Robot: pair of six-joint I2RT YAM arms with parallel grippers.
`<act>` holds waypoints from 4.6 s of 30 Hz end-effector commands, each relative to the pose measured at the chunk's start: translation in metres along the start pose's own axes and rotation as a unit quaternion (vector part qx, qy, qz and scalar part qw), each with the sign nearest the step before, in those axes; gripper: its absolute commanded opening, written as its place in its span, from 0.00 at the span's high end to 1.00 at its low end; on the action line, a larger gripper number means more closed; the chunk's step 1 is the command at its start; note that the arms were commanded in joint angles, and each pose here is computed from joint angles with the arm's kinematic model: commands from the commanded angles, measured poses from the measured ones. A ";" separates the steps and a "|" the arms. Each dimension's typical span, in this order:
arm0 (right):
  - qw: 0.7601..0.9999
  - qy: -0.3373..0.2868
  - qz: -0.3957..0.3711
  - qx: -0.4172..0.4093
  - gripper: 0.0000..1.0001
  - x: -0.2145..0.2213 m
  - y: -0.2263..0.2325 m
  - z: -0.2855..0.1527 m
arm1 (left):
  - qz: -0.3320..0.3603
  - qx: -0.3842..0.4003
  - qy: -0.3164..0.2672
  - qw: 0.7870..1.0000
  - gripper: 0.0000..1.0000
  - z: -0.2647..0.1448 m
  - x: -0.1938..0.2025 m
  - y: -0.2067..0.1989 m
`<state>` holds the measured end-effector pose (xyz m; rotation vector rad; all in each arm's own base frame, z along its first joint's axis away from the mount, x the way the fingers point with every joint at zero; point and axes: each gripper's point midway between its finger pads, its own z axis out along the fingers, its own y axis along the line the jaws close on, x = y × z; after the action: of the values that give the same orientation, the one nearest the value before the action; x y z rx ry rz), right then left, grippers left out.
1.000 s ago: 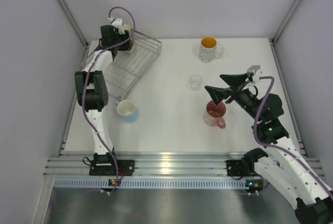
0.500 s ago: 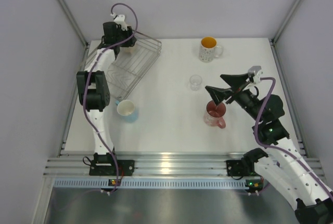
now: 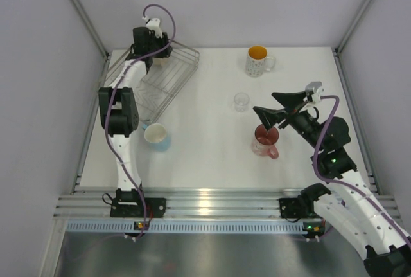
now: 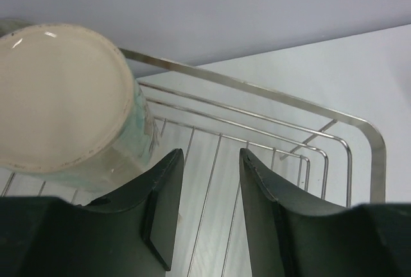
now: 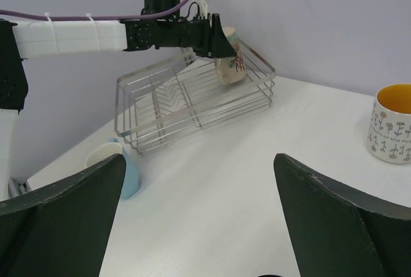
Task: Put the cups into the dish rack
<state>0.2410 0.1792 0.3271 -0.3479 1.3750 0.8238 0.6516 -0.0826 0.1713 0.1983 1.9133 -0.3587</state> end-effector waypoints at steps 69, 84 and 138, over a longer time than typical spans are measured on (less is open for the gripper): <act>0.999 -0.014 0.037 -0.004 0.00 -0.020 0.011 0.001 | 0.027 -0.051 -0.028 0.998 1.00 -0.045 -0.034 -0.009; 1.000 -0.008 0.025 0.003 0.01 -0.019 0.006 0.006 | 0.026 -0.125 -0.074 0.989 1.00 -0.001 -0.052 0.029; 0.938 0.278 -0.111 0.173 0.59 0.035 -0.292 0.168 | -0.153 0.249 0.097 0.951 0.16 -0.306 0.078 -0.278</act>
<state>0.5431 0.1068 0.2261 -0.4660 2.0325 0.3564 0.2730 -0.2432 0.2355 0.2732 2.0608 -1.0489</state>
